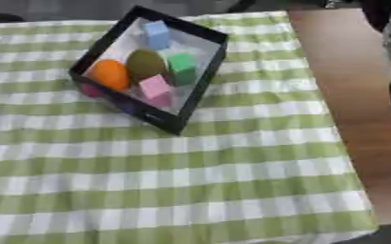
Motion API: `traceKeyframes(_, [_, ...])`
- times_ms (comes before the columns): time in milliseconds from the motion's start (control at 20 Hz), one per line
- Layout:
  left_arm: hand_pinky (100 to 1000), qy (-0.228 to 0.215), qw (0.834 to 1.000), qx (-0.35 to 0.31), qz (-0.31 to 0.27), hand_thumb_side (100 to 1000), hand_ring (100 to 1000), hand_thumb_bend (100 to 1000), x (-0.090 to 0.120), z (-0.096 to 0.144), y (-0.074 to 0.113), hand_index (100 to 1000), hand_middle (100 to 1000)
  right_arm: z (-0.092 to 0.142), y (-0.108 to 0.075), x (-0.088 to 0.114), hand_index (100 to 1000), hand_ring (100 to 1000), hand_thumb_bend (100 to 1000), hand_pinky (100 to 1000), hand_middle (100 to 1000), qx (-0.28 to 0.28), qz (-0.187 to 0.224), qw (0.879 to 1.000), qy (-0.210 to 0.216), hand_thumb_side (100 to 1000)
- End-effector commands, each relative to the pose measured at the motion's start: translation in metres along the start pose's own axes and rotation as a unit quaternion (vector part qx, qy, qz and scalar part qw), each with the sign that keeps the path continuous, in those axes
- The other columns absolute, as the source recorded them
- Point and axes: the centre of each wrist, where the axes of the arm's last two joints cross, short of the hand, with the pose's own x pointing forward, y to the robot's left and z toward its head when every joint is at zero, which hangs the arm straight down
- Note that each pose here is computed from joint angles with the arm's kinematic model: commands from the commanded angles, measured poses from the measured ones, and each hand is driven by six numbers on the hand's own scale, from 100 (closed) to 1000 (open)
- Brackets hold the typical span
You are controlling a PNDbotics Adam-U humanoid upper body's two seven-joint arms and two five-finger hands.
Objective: Pick up objects on the table and place them in the box.
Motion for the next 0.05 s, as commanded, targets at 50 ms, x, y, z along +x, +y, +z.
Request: traceKeyframes(50, [909,-0.020,0.999,0.032,0.018,685,693,286,0.0058,0.0077,0.0178,850,730,0.0001,-0.0020,0.0119,777,780,384,960,695,-0.008,0.006,1.000,-0.026,259])
